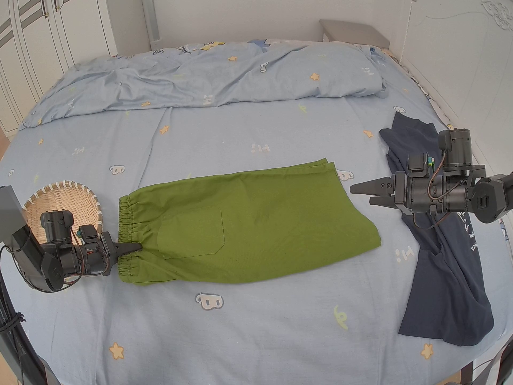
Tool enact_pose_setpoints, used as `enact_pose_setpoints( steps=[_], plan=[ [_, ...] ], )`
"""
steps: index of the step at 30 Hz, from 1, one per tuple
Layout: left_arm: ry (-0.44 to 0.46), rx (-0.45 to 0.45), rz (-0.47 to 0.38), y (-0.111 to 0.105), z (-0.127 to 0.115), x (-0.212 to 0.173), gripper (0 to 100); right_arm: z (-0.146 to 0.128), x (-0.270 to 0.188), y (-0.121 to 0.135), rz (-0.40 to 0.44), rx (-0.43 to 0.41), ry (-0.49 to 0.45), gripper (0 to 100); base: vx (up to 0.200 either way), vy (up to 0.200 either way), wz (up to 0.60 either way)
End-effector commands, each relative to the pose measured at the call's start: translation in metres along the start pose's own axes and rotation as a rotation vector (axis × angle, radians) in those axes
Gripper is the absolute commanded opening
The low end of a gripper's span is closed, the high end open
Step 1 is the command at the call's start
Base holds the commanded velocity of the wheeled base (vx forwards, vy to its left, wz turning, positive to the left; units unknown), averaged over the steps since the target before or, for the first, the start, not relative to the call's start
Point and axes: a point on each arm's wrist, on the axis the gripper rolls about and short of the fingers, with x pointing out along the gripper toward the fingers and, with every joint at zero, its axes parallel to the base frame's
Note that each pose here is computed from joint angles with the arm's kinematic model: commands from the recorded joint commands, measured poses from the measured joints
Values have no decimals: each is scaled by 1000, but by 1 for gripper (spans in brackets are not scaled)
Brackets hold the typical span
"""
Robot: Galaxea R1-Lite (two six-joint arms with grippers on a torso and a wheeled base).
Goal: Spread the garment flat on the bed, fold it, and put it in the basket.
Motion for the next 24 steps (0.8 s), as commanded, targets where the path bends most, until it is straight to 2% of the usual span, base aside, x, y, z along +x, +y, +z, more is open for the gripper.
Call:
enact_pose_setpoints(
  steps=[1, 11, 24],
  plan=[
    [-2, -1, -3, 0, 0, -1, 0, -1, 3, -8, -11, 15, 5, 100, 0, 0, 0],
    [-16, -16, -7, -4, 2, -6, 0, -8, 35, -59, -75, 101, 71, 100, 0, 0, 0],
    [-12, -14, -9, -4, 2, -5, 0, -11, 47, -89, -119, 130, 122, 100, 0, 0, 0]
  ],
)
